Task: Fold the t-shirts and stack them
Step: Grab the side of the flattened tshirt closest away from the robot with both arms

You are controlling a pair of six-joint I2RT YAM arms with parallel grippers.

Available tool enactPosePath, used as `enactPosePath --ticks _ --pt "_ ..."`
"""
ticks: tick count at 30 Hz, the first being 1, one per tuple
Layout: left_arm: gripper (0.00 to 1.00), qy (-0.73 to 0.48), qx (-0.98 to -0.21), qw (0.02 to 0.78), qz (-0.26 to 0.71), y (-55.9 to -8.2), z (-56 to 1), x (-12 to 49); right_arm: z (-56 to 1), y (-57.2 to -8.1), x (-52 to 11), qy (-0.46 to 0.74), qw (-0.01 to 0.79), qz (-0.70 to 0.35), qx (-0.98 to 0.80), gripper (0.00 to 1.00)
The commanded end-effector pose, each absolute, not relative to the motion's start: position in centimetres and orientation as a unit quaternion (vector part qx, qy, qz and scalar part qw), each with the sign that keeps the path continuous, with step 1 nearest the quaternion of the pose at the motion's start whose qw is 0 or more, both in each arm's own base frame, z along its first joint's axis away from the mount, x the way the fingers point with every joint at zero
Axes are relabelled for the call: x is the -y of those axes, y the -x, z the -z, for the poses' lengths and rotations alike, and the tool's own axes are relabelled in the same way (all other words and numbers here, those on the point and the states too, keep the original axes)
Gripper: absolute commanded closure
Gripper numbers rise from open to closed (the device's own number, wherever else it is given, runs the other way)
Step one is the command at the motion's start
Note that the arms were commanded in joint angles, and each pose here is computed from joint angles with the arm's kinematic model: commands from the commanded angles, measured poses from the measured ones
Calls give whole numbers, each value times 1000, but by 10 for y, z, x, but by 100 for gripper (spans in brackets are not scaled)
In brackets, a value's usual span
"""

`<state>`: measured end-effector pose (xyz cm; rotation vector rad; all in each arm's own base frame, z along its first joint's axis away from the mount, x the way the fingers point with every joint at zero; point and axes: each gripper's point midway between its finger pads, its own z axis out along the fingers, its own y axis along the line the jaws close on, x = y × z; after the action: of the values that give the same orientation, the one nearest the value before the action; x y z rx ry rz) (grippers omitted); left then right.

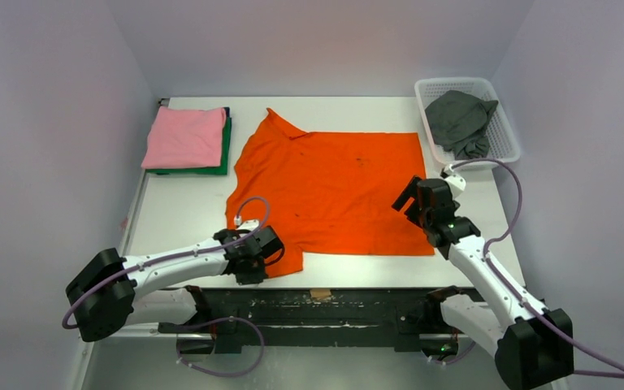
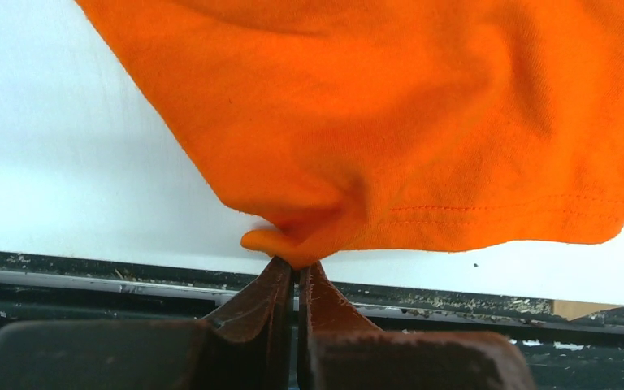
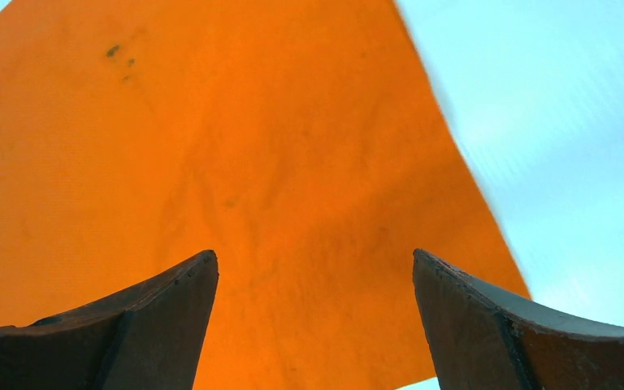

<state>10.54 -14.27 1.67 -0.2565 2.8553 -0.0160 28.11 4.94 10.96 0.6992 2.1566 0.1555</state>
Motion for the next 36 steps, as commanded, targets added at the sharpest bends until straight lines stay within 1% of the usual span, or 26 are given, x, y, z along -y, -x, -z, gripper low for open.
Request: enactPosePath --ticks 1,5,9,14,21,22,25,27,28,31,36 --pt "100 77 -982 172 33 -121 -26 155 -95 -259 -18 -328 406 -12 -853 13" --pt "100 71 -980 177 60 -118 -32 157 -73 -235 3 -349 372 35 -860 13" --pt "100 60 -978 181 79 -116 -35 159 -49 -217 1 -361 347 29 -865 15" --pt "100 52 -978 176 95 -112 -33 162 -37 -214 -10 -384 342 -9 -858 24" --pt "100 53 -977 175 107 -110 -33 163 -14 -205 -13 -403 325 -19 -855 35" --pt "100 52 -977 175 109 -110 -33 163 -12 -205 -14 -405 324 -19 -855 38" --pt "100 53 -977 174 112 -108 -33 163 -7 -204 -14 -405 317 -17 -857 52" --pt "100 54 -977 173 113 -107 -33 162 -8 -204 -14 -406 318 -16 -857 59" --pt "100 54 -977 172 114 -107 -33 162 -8 -205 -13 -407 319 -16 -856 70" --pt "100 52 -977 168 116 -104 -37 161 -12 -204 -16 -404 321 -27 -856 100" --pt "100 55 -980 148 123 -90 -40 155 -31 -199 -20 -416 328 -52 -846 100"
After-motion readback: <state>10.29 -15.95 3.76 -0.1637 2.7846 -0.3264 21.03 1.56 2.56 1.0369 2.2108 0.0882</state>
